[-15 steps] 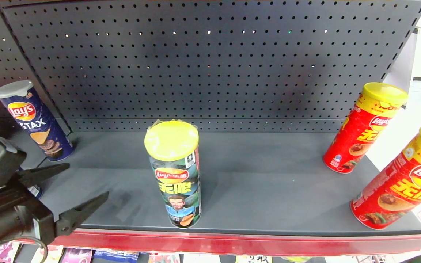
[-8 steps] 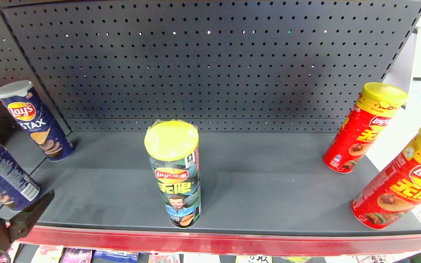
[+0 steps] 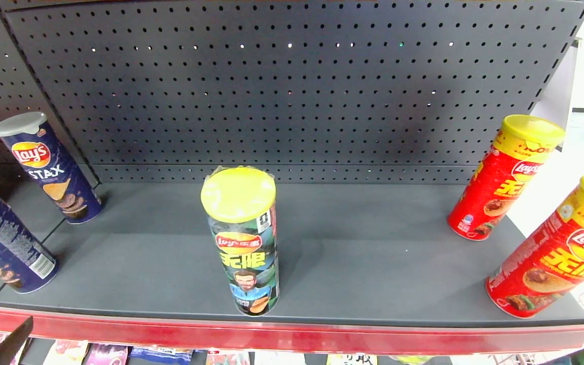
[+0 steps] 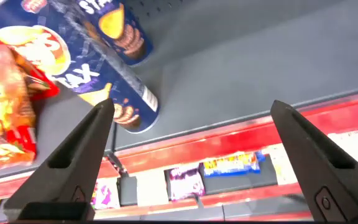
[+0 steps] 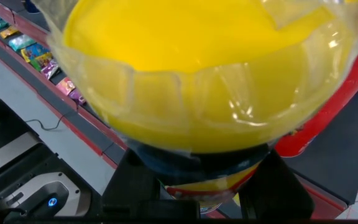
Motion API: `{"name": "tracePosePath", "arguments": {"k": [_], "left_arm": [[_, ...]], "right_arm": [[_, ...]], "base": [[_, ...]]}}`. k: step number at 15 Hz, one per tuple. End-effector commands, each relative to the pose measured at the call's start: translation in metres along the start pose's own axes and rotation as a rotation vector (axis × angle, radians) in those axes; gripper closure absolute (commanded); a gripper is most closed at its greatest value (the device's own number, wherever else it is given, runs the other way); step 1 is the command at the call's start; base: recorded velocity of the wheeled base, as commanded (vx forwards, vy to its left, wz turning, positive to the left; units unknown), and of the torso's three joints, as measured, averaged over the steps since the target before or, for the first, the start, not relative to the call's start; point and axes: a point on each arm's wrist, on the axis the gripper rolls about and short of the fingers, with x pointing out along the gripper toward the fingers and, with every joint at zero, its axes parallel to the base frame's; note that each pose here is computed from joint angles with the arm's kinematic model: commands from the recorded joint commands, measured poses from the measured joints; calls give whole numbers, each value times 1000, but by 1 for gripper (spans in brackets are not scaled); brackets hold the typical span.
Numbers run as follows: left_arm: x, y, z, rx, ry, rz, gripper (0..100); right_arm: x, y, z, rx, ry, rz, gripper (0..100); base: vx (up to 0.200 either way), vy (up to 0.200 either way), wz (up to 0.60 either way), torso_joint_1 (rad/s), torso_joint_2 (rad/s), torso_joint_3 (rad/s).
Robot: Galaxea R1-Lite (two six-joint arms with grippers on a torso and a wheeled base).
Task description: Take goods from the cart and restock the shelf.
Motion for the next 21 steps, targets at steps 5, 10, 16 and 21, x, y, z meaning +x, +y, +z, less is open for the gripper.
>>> {"name": "tracePosePath", "arguments": {"k": [5,10,16,21], "left_arm": [[-3,1,0,-4,-19,4,0],[-3,1,1,-4,-19,7,0],[-4,1,0,-5,-26,2,0],[-5,0,-2,-3,-26,-3,0]], "right_arm": [[1,0,-1,2,6,-4,100],[1,0,-1,2,6,-4,100],[2,-1,0,4,12,-3,100],[8,-4,9,6,20,10,100]], "base": [[-200,0,0,7,3,1],[0,40,0,4,3,0],[0,167,0,10,3,0],[0,0,0,0,0,0]]}}
